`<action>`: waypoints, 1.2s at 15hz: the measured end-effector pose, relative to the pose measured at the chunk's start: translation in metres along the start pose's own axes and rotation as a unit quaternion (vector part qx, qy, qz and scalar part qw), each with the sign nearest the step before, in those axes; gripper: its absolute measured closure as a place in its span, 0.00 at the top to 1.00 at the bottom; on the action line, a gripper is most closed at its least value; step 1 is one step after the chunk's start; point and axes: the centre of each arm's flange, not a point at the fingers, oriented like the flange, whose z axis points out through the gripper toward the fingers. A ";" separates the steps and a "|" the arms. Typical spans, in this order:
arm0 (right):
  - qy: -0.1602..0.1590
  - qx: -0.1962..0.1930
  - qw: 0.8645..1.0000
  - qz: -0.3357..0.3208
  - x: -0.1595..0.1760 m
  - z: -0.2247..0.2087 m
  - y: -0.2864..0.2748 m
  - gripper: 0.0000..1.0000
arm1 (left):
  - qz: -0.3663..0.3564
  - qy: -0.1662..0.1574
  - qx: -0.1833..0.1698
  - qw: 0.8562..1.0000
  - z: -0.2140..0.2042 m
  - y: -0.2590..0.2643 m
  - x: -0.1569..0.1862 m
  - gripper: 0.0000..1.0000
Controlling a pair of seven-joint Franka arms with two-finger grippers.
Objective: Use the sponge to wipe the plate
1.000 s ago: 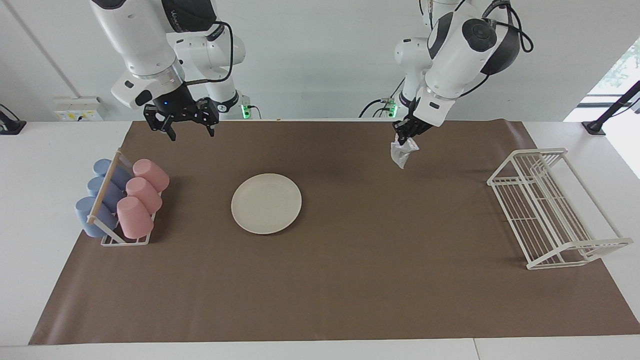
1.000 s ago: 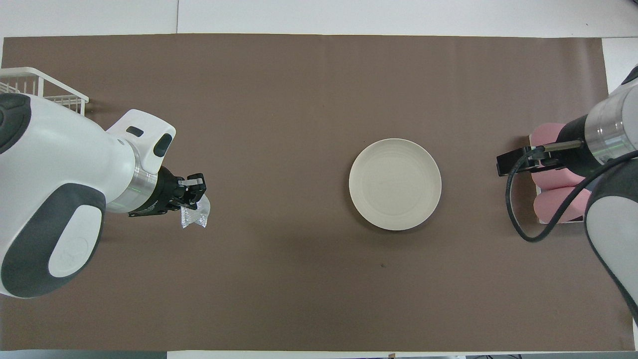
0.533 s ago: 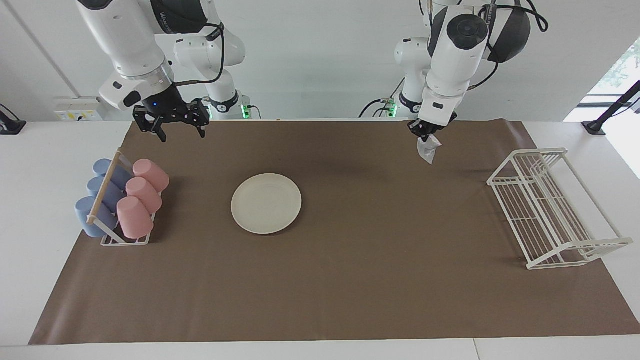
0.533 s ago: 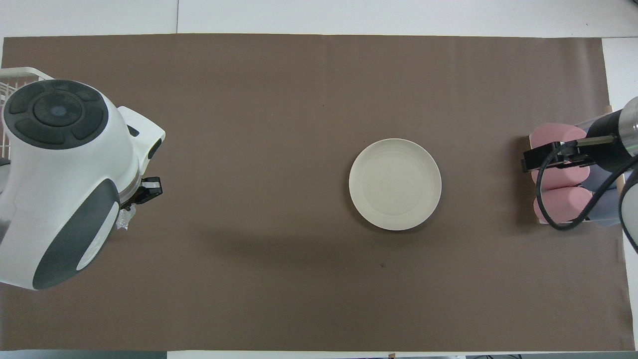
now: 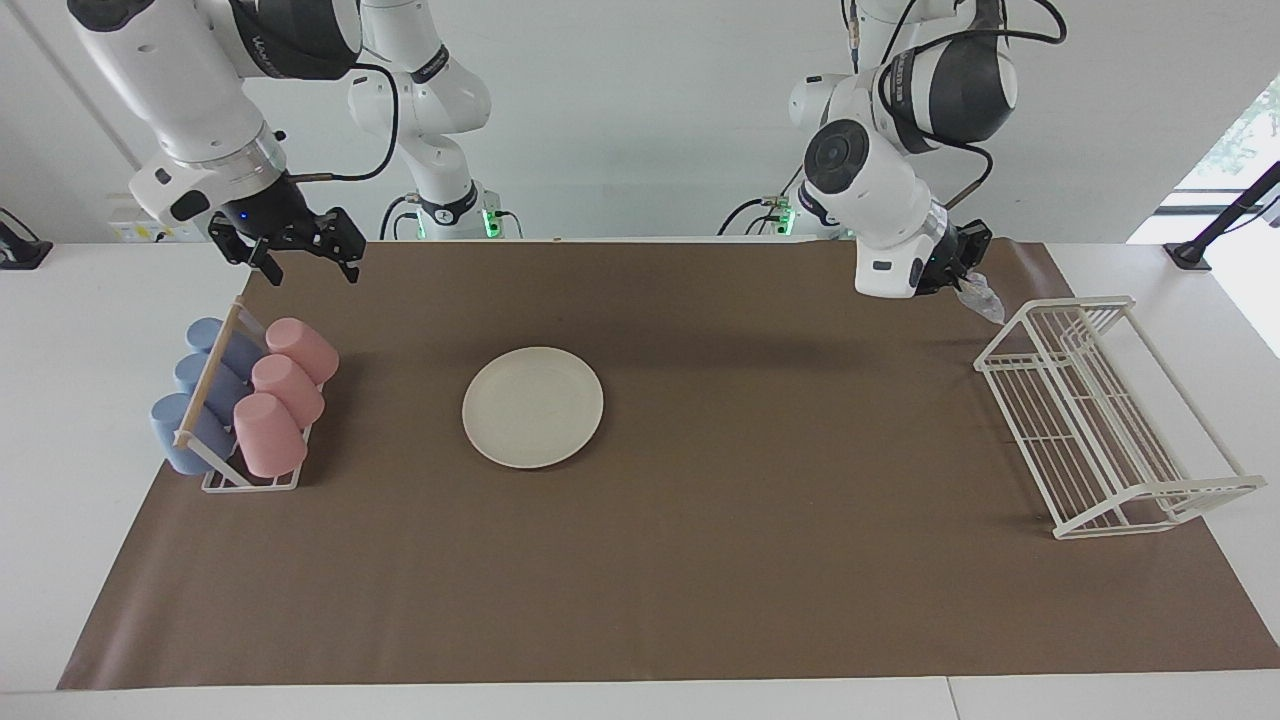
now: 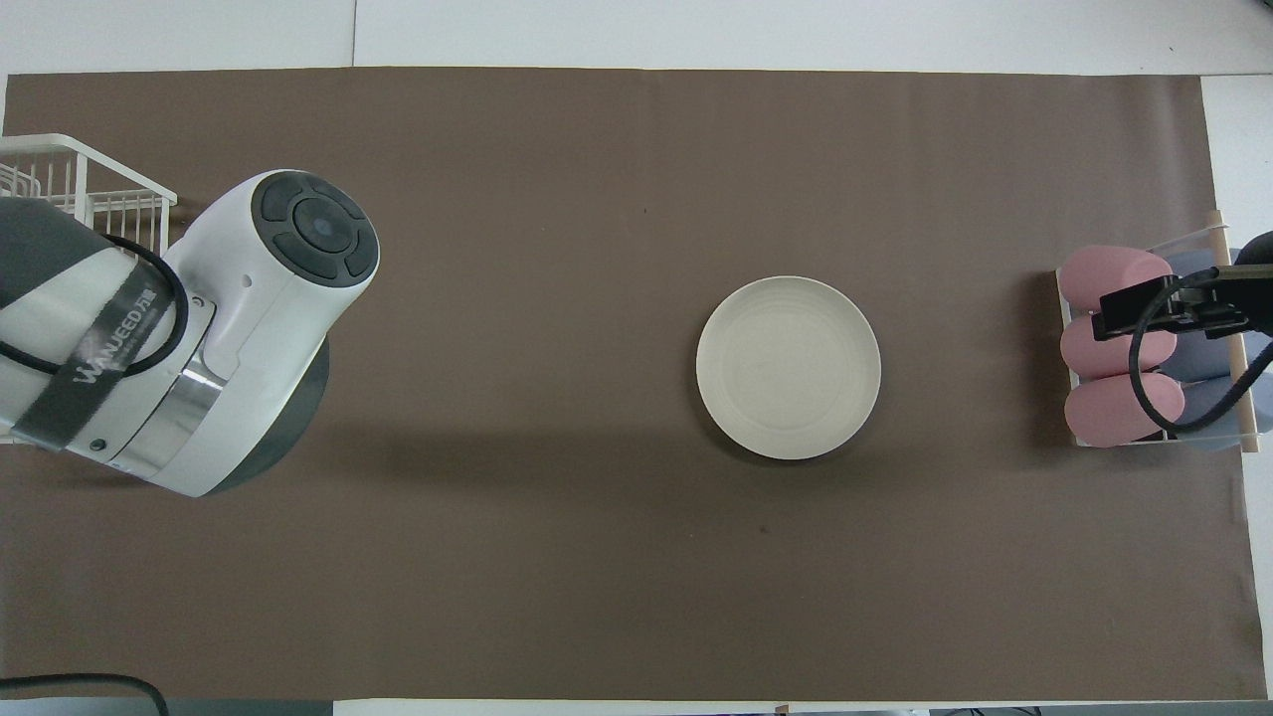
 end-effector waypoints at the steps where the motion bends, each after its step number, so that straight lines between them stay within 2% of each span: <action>1: 0.000 0.000 1.000 0.000 0.000 0.000 0.000 1.00 | 0.020 0.004 0.021 1.000 0.008 0.001 0.007 0.06; 5: 0.001 0.000 1.000 0.000 0.000 -0.001 0.000 1.00 | 0.076 0.002 0.078 0.994 0.039 -0.007 0.032 0.06; 7: 0.002 0.000 1.000 0.000 0.000 -0.001 0.000 1.00 | 0.084 -0.003 0.094 0.992 0.053 0.001 0.045 0.06; 12: 0.011 0.000 1.000 -0.001 0.001 -0.009 -0.001 1.00 | 0.104 -0.004 0.167 0.980 0.098 0.034 0.093 0.06; 14: 0.014 0.000 1.000 -0.001 0.001 -0.012 -0.001 1.00 | 0.104 -0.015 0.176 0.979 0.121 0.037 0.107 0.06; 18: 0.013 0.000 1.000 -0.001 0.002 -0.011 -0.001 1.00 | 0.101 -0.025 0.168 0.980 0.142 0.030 0.116 0.06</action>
